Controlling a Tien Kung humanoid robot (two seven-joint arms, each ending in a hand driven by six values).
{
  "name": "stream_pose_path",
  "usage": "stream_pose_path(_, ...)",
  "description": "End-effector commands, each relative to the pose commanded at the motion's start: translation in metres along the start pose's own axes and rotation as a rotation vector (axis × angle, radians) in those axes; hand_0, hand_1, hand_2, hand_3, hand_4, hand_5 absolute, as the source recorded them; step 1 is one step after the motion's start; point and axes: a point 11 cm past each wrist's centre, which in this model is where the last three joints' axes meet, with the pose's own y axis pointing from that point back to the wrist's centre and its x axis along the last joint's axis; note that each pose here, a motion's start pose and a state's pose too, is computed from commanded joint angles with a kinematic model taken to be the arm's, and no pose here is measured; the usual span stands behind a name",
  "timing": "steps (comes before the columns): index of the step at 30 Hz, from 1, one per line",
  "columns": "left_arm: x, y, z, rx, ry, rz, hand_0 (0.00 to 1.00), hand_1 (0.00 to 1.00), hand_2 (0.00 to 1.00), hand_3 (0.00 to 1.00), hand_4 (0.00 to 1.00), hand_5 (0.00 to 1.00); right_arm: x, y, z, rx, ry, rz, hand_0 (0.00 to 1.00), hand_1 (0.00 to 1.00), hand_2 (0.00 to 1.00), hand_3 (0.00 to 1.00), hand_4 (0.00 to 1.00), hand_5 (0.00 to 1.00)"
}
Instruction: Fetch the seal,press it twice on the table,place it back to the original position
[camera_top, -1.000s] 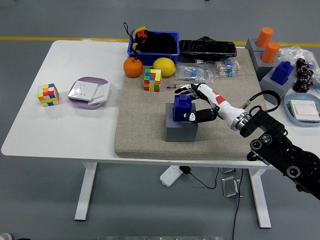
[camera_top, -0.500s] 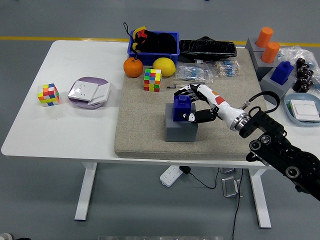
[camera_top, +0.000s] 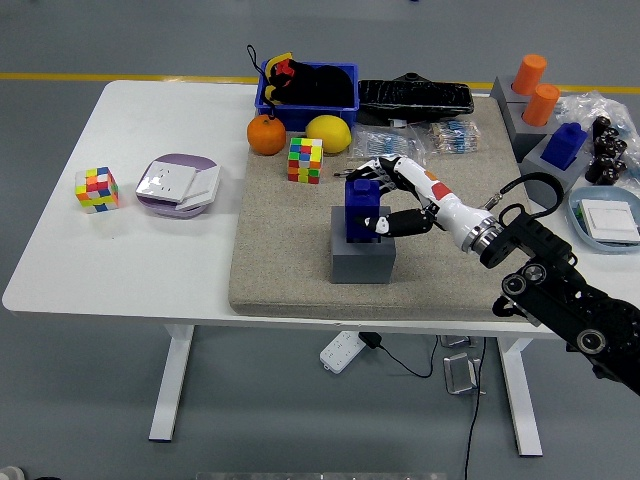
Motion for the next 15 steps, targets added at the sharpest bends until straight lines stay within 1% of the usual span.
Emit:
stream_pose_path(2, 0.0, 0.0, 0.0, 0.0, 0.0, 0.0, 0.791, 0.743, 0.738, 0.761, 0.623, 0.439, 0.006, -0.001, -0.007, 0.02, -0.001, 0.015, 0.564, 0.425, 0.452, 0.454, 0.759, 0.002)
stream_pose_path(6, 0.0, 0.0, 0.001, -0.002, 0.001, 0.0, 0.791, 0.742, 0.737, 0.761, 0.623, 0.44, 0.026, -0.002, -0.022, 0.063, -0.001, 0.067, 0.566, 0.426, 0.455, 0.455, 0.756, 0.002)
stream_pose_path(9, 0.0, 0.0, 0.0, -0.001, 0.001, 0.0, 0.791, 0.742, 0.738, 0.761, 0.622, 0.44, 0.05, 0.002, -0.03, 0.084, 0.016, 0.126, 0.567, 0.427, 0.454, 0.457, 0.753, 0.002)
stream_pose_path(11, 0.001, 0.0, 0.0, 0.0, 0.001, 0.001, 0.791, 0.742, 0.738, 0.761, 0.622, 0.44, 0.067, 0.007, -0.028, 0.081, 0.028, 0.168, 0.567, 0.427, 0.454, 0.457, 0.753, 0.002)
stream_pose_path(13, 0.001, 0.0, -0.001, 0.002, 0.001, 0.003, 0.791, 0.742, 0.738, 0.761, 0.622, 0.44, 0.082, 0.015, -0.02, 0.061, 0.035, 0.21, 0.567, 0.427, 0.454, 0.457, 0.753, 0.002)
stream_pose_path(15, 0.002, 0.0, -0.002, 0.004, 0.001, 0.004, 0.791, 0.742, 0.738, 0.761, 0.622, 0.44, 0.092, 0.022, -0.009, 0.035, 0.035, 0.241, 0.566, 0.427, 0.452, 0.458, 0.752, 0.002)
